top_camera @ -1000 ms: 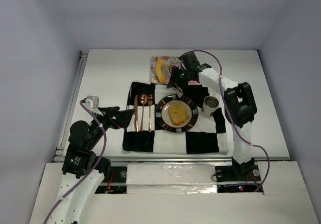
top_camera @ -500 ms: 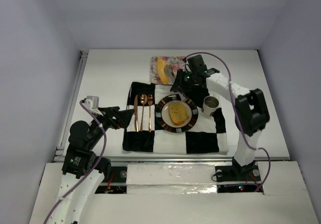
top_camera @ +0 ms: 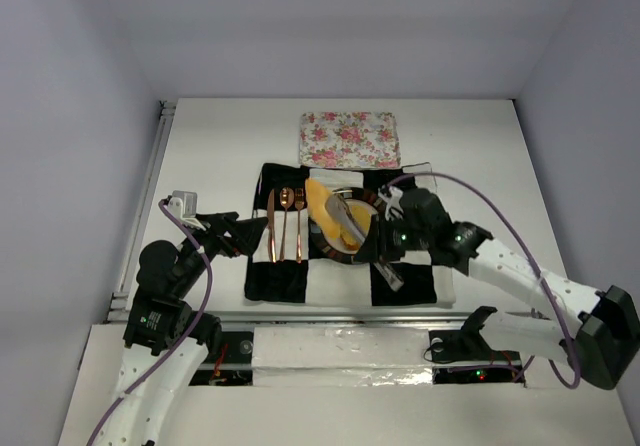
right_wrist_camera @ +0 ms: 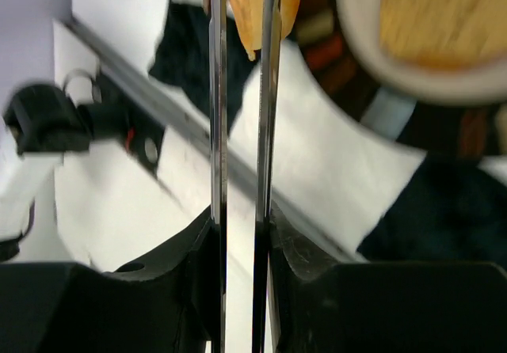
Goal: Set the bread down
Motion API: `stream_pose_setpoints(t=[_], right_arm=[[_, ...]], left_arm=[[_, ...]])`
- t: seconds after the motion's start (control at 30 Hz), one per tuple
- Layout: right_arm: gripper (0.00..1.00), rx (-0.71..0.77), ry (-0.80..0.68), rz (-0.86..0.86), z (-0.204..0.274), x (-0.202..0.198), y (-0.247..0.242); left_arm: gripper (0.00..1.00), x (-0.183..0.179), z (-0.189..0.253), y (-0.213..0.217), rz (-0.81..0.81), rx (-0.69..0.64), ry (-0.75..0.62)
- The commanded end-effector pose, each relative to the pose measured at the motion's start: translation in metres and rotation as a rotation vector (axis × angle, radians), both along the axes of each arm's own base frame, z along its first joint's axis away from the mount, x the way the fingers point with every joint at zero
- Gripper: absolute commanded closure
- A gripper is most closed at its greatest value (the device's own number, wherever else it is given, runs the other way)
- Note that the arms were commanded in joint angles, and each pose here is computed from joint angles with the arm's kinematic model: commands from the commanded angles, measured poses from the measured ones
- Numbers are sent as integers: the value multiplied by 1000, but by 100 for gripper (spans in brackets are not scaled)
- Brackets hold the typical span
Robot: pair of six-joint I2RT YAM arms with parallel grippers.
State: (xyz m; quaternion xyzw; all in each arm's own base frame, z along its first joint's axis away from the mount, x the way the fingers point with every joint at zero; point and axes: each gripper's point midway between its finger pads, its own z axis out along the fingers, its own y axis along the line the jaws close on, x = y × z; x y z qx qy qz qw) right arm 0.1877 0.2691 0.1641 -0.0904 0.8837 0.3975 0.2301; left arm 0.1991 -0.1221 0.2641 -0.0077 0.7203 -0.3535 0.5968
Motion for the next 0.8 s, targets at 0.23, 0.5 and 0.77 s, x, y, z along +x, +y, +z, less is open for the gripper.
stream_pose_setpoints(t=[0.23, 0.5, 0.77], right_arm=[[74, 33, 98, -62, -42, -41, 3], [47, 76, 33, -93, -7, -30, 8], [48, 75, -81, -207, 37, -11, -7]], left_arm=[[3, 2, 6, -1, -6, 2, -34], [4, 0, 8, -1, -9, -2, -45], [4, -2, 9, -4, -25, -1, -55]])
